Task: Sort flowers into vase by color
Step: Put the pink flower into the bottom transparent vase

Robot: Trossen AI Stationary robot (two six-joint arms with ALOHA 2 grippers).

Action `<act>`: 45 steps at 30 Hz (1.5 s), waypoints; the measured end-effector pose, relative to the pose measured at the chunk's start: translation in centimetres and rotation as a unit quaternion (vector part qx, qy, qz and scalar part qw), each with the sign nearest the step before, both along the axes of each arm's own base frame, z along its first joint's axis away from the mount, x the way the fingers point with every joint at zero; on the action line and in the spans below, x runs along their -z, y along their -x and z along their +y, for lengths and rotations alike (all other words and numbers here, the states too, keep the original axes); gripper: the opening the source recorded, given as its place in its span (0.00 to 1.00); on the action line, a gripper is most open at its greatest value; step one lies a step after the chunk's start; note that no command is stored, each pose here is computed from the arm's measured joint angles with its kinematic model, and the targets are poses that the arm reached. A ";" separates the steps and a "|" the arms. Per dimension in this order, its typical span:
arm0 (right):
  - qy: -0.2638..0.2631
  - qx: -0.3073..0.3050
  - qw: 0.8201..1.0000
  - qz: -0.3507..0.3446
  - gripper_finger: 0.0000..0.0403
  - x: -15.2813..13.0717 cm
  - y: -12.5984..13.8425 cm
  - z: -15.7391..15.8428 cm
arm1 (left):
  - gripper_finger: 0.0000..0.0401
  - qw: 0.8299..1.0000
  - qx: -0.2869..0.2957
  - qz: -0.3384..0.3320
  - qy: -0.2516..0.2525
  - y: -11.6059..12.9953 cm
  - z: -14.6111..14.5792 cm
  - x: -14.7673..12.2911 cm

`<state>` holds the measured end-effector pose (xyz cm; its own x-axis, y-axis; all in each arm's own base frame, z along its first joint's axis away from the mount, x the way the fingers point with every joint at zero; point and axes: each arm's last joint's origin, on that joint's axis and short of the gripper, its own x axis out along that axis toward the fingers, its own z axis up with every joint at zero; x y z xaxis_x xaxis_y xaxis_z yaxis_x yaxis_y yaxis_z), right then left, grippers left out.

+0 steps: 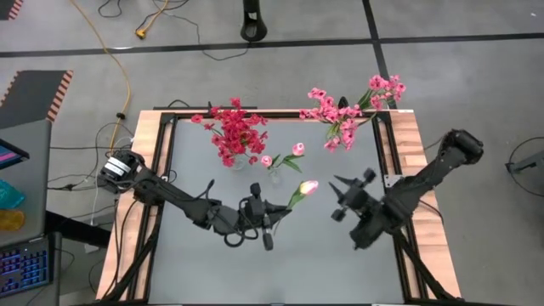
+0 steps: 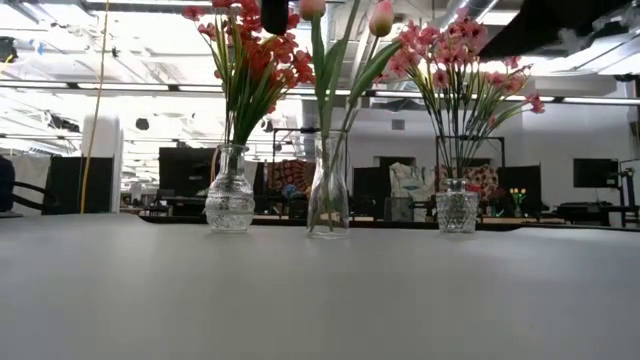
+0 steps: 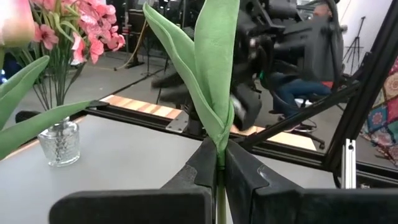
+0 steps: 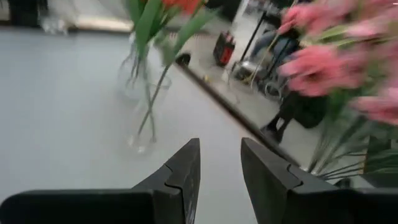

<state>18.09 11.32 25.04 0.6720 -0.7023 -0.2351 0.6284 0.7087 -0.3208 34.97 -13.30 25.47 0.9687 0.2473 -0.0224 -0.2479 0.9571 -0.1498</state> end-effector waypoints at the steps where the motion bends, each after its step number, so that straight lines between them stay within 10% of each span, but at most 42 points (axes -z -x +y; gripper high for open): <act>1: -0.008 -0.005 1.000 0.016 0.35 0.2 -0.7 -0.1 | 0.01 1.000 -0.001 0.000 0.000 0.0 0.1 0.0; 11: -0.087 -0.340 0.929 0.120 0.35 0.0 -6.5 -1.6 | 0.01 0.999 -0.006 -0.044 -0.024 -0.1 0.3 -1.1; 28: -0.104 -0.373 0.922 0.009 0.35 3.4 -1.1 -5.3 | 0.01 0.948 -0.085 -0.072 -0.297 -1.1 5.3 -3.5; 45: -0.121 -0.397 0.907 -0.079 0.35 5.2 2.9 -9.2 | 0.01 0.928 -0.153 -0.012 -0.340 -1.8 9.2 -3.2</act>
<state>15.21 2.16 19.88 0.9817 0.0760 -0.1746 -0.0851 0.9953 -0.0456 36.75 -4.07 28.66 0.8492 0.4600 0.2594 -0.5276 0.7182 0.4537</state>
